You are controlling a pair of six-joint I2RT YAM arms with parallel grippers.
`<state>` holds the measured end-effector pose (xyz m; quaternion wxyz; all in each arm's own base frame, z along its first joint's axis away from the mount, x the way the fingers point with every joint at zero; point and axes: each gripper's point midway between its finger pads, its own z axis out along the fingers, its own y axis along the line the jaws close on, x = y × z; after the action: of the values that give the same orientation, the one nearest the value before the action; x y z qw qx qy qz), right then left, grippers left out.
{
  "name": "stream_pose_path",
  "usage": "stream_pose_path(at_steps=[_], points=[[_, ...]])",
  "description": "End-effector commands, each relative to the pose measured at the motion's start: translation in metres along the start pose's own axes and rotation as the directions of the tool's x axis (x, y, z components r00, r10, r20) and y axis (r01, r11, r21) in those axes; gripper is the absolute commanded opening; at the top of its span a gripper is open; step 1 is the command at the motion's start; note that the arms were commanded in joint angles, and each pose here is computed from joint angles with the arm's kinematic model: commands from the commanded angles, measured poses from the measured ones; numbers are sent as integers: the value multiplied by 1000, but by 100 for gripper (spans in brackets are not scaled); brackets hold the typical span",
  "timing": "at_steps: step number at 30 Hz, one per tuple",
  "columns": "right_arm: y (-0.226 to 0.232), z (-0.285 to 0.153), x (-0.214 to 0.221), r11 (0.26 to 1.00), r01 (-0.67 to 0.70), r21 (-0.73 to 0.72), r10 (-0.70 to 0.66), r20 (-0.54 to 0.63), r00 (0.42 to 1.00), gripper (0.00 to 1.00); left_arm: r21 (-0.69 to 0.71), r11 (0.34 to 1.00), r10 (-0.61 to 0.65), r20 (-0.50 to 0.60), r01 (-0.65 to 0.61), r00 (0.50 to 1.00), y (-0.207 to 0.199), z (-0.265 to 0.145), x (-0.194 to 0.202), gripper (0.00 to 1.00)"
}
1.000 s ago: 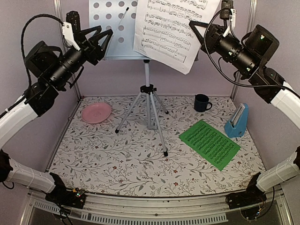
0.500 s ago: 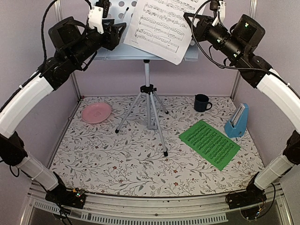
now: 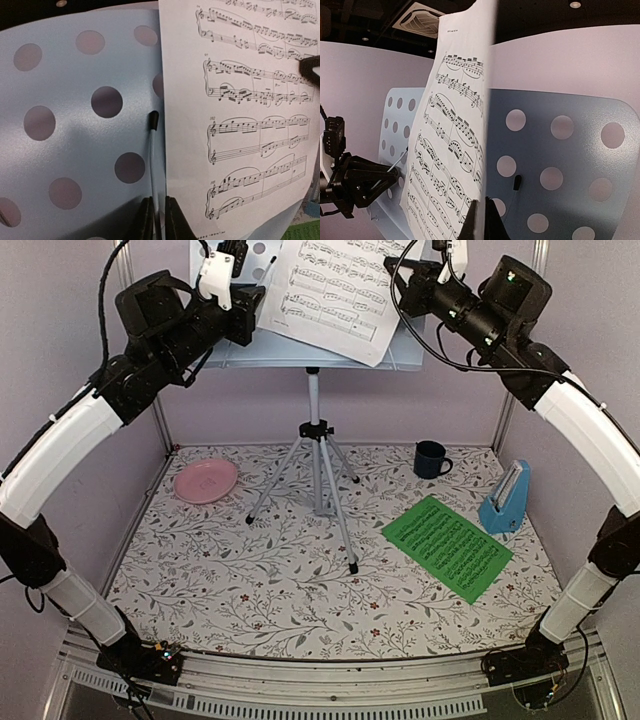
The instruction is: Set up the instrument practice props
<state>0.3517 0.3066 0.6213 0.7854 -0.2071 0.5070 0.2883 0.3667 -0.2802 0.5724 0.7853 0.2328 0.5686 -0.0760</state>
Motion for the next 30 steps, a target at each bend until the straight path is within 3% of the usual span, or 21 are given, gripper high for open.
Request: stream_pose_path(at_steps=[1, 4, 14, 30], points=[[-10, 2, -2, 998, 43, 47, -43, -6, 999, 0, -35, 999, 2, 35, -1, 999, 4, -2, -11, 8], [-11, 2, 0, 998, 46, 53, -45, -10, 999, 0, -51, 999, -1, 71, 5, 997, 6, -8, -12, 1], [-14, 12, 10, 995, 67, 69, -65, -21, 998, 0, -25, 999, -37, 292, 47, 956, 6, -36, -39, 0], [38, 31, -4, 976, 170, -137, -161, 72, 984, 0, 72, 997, -14, 335, -11, 942, -19, -29, -37, 0]])
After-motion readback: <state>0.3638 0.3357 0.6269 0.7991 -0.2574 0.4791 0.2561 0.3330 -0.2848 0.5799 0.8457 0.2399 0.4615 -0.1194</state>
